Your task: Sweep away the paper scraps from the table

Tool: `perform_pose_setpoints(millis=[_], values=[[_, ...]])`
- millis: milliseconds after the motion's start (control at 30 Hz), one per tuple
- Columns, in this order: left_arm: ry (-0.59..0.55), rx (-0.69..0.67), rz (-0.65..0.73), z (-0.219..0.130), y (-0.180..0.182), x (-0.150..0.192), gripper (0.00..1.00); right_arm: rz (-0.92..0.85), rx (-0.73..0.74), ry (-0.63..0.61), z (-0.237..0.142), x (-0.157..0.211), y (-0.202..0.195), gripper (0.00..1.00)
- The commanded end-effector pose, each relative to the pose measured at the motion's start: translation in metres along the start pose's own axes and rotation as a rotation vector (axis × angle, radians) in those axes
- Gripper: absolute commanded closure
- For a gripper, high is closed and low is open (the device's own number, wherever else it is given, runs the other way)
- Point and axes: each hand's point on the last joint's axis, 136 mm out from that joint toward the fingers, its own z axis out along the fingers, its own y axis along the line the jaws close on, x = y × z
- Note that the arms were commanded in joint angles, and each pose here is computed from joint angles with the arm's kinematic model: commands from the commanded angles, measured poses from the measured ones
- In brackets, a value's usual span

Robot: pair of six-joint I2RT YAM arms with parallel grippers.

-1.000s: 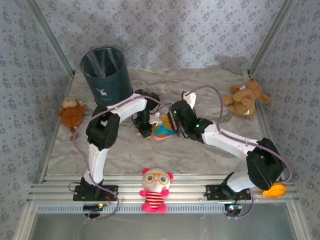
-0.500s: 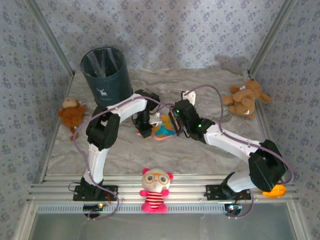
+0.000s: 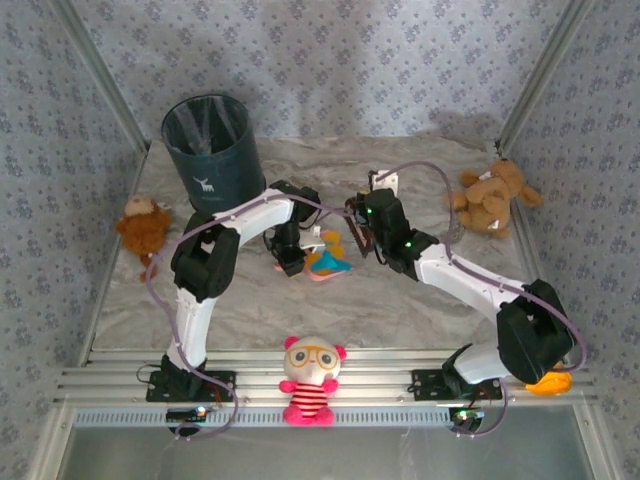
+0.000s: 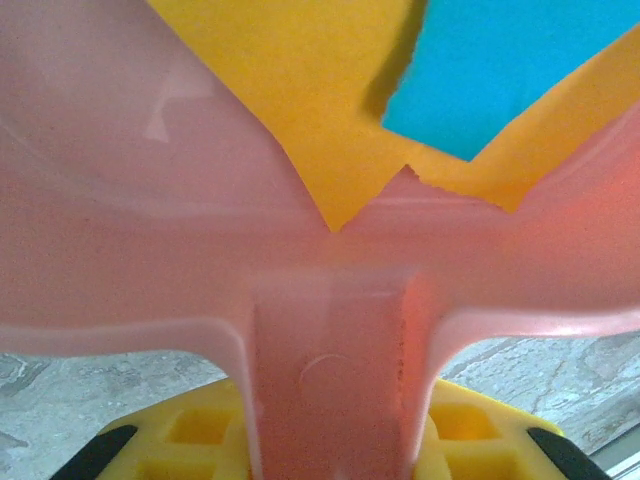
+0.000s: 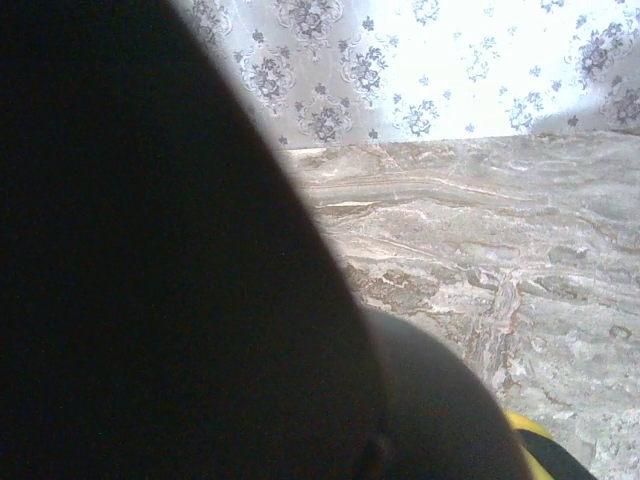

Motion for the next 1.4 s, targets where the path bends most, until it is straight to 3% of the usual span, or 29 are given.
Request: perform_pose_setpoints(millis=[0,267,500,867,1000,1200,1367], values=[[-0.022,0.004,0.031,-0.011,-0.009,0.003,1.0,-0.047,-0.03,-0.028,0.008,-0.007,0.009,1.0],[-0.025,0.0,0.028,-0.01,-0.008,0.002,1.0,-0.118,-0.11,0.088,0.025,0.02,0.033,1.0],[-0.024,-0.002,0.028,-0.008,-0.006,0.0,1.0,-0.093,-0.278,0.155,0.019,0.026,0.065,1.0],[-0.013,0.005,0.025,-0.003,-0.005,0.0,1.0,0.066,-0.419,0.107,0.011,0.003,0.065,1.0],[-0.015,0.005,0.024,-0.003,-0.006,-0.001,1.0,0.08,-0.363,0.06,0.009,-0.007,0.053,1.0],[-0.015,0.006,0.025,-0.003,-0.006,-0.001,1.0,0.063,-0.166,-0.041,-0.002,-0.019,0.024,1.0],[-0.014,0.007,0.023,-0.003,-0.006,0.0,1.0,0.027,-0.028,-0.05,-0.008,-0.017,0.005,1.0]])
